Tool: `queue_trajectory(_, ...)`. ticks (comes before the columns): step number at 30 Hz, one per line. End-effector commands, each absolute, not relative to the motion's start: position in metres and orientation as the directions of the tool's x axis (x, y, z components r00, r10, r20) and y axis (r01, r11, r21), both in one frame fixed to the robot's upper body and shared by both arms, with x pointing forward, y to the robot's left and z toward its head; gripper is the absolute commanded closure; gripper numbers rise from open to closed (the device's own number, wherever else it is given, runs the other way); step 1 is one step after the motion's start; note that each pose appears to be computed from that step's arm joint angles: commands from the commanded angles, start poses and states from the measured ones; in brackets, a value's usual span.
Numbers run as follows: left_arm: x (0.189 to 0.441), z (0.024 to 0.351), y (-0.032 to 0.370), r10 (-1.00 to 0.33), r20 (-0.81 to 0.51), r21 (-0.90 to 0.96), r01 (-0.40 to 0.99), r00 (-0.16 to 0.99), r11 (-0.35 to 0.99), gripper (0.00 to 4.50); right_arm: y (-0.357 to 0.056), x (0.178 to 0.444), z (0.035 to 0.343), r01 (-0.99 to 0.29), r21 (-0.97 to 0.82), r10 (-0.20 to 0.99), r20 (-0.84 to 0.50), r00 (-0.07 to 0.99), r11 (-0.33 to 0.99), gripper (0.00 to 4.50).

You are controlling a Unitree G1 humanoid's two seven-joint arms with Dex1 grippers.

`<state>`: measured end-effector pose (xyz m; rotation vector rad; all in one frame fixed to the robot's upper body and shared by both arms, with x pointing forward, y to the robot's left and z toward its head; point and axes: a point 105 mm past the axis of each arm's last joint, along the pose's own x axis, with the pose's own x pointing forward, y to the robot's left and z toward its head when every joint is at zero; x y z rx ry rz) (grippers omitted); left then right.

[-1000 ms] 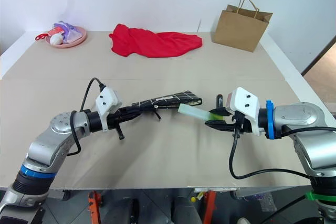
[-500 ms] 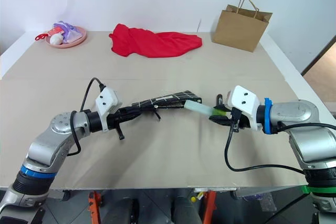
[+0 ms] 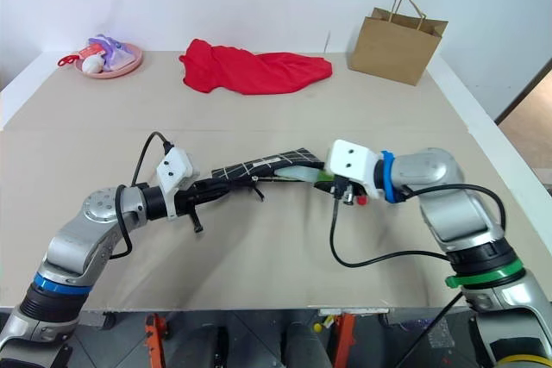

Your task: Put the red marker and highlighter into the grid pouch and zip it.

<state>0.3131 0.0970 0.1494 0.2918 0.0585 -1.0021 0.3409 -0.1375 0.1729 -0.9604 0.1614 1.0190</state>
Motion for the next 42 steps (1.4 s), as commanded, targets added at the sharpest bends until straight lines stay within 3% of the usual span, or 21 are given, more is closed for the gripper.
queue_trajectory(1,0.313,0.163,0.096,-0.831,-0.141,0.262,0.830,0.538,0.493,4.50,-0.115,0.352,0.192,-0.696,-0.707,0.650,-0.470,0.597,0.128,3.39)
queue_trajectory(9,0.315,0.165,0.096,-0.829,-0.133,0.268,0.825,0.544,0.498,4.50,-0.050,0.333,0.200,-0.672,-0.740,0.774,-0.404,0.488,0.038,3.39)
queue_trajectory(10,0.315,0.165,0.096,-0.829,-0.132,0.268,0.824,0.544,0.498,4.50,-0.048,0.330,0.194,-0.677,-0.736,0.778,-0.416,0.471,0.015,2.37)
queue_trajectory(11,0.315,0.165,0.095,-0.829,-0.132,0.268,0.824,0.544,0.499,4.50,-0.048,0.328,0.189,-0.682,-0.732,0.775,-0.433,0.460,-0.004,2.21)
queue_trajectory(14,0.316,0.165,0.095,-0.828,-0.130,0.269,0.823,0.546,0.500,4.50,-0.057,0.335,0.182,-0.674,-0.738,0.749,-0.446,0.490,0.002,0.98)
queue_trajectory(15,0.316,0.165,0.095,-0.828,-0.129,0.269,0.823,0.546,0.501,4.50,-0.061,0.340,0.183,-0.661,-0.750,0.735,-0.439,0.517,0.017,0.98)
queue_trajectory(16,0.316,0.165,0.095,-0.828,-0.128,0.268,0.822,0.547,0.502,4.50,-0.067,0.344,0.186,-0.650,-0.759,0.724,-0.431,0.538,0.031,0.40)
queue_trajectory(19,0.316,0.165,0.094,-0.828,-0.126,0.264,0.823,0.546,0.503,4.50,-0.080,0.351,0.192,-0.637,-0.769,0.704,-0.418,0.574,0.062,0.06)
queue_trajectory(25,0.315,0.164,0.093,-0.834,-0.119,0.244,0.830,0.539,0.502,4.50,-0.128,0.354,0.226,-0.606,-0.782,0.668,-0.373,0.644,0.148,0.06)
queue_trajectory(30,0.314,0.163,0.093,-0.835,-0.118,0.225,0.834,0.537,0.504,4.50,-0.162,0.306,0.257,-0.784,-0.543,0.809,-0.290,0.512,0.301,0.06)
queue_trajectory(32,0.313,0.161,0.093,-0.839,-0.129,0.213,0.841,0.529,0.497,4.50,-0.178,0.296,0.247,-0.822,-0.445,0.807,-0.297,0.511,0.356,0.06)
queue_trajectory(35,0.311,0.160,0.095,-0.845,-0.143,0.211,0.850,0.515,0.483,4.50,-0.203,0.299,0.217,-0.802,-0.307,0.730,-0.336,0.595,0.512,0.06)
queue_trajectory(38,0.308,0.159,0.098,-0.848,-0.151,0.209,0.855,0.509,0.475,4.50,-0.225,0.317,0.187,-0.669,-0.190,0.581,-0.365,0.727,0.718,0.06)
queue_trajectory(42,0.306,0.164,0.105,-0.853,-0.165,0.207,0.863,0.496,0.461,4.50,-0.241,0.337,0.151,-0.438,-0.067,0.380,-0.392,0.838,0.897,0.06)
